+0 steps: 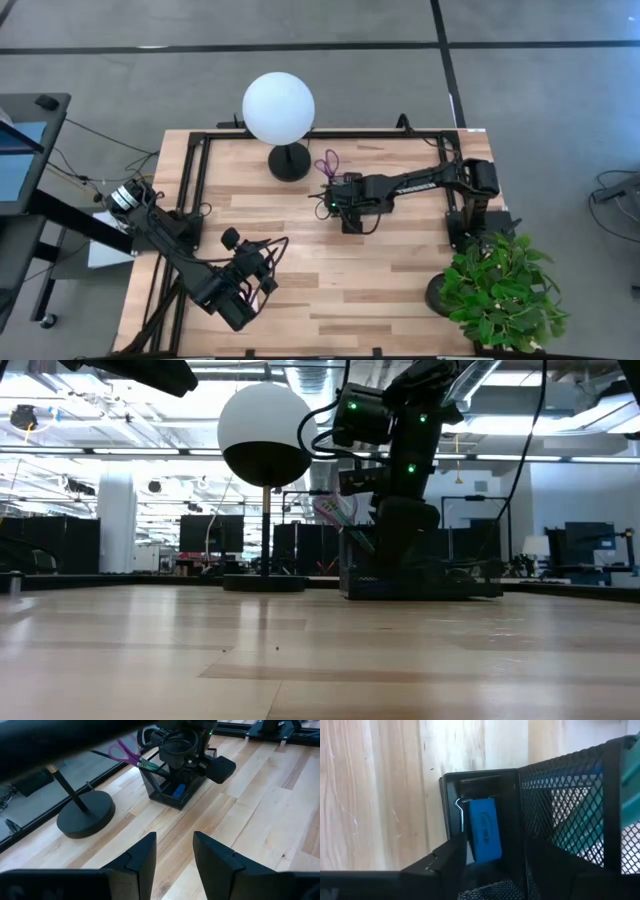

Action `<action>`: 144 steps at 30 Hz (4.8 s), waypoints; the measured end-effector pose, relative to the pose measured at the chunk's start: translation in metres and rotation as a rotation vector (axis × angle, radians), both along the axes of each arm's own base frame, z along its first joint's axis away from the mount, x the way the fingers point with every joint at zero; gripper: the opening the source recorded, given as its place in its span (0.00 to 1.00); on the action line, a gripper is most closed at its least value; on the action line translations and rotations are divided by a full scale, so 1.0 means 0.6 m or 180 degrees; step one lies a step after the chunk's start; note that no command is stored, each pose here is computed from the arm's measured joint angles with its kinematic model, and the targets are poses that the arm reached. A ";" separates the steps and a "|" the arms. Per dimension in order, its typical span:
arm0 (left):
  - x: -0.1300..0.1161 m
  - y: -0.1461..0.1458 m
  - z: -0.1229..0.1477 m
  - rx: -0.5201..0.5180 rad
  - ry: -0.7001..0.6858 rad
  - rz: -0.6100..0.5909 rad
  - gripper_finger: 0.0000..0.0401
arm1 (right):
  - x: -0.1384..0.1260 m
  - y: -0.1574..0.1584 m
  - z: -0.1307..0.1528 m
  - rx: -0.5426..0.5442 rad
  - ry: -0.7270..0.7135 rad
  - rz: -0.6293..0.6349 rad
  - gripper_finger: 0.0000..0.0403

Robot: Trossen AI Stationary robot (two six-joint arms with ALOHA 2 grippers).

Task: Pick and place office supplies into organizer
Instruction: Put the pink sticky notes into the black desk organizer

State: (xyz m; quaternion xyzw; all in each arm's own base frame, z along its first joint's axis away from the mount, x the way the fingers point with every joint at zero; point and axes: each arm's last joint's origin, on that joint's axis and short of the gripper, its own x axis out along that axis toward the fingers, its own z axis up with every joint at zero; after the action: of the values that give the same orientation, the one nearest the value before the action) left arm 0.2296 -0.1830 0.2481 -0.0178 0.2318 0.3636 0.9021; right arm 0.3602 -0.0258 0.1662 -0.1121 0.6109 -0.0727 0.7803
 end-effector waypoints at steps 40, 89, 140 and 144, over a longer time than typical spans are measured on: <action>-0.016 0.003 0.010 -0.0426 0.0189 0.0060 0.31 | 0.100 0.232 0.049 0.1540 -0.2432 0.2020 0.34; -0.054 -0.145 -0.170 -0.2005 0.2277 0.0032 0.04 | 0.134 0.206 0.043 0.1497 -0.2180 0.1816 0.44; -0.011 0.051 0.010 -0.0807 0.1204 0.0341 0.00 | 0.069 0.256 0.052 0.1586 -0.1216 0.1626 0.24; -0.043 0.042 0.036 -0.0663 0.0852 0.0229 0.00 | 0.089 0.265 0.049 0.1631 -0.1594 0.1688 0.24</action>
State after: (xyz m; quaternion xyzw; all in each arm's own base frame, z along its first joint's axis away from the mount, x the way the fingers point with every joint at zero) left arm 0.2039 -0.1579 0.2698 -0.0710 0.3855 0.3688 0.8428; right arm 0.4138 0.1335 0.1956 -0.0468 0.3515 0.2587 0.8985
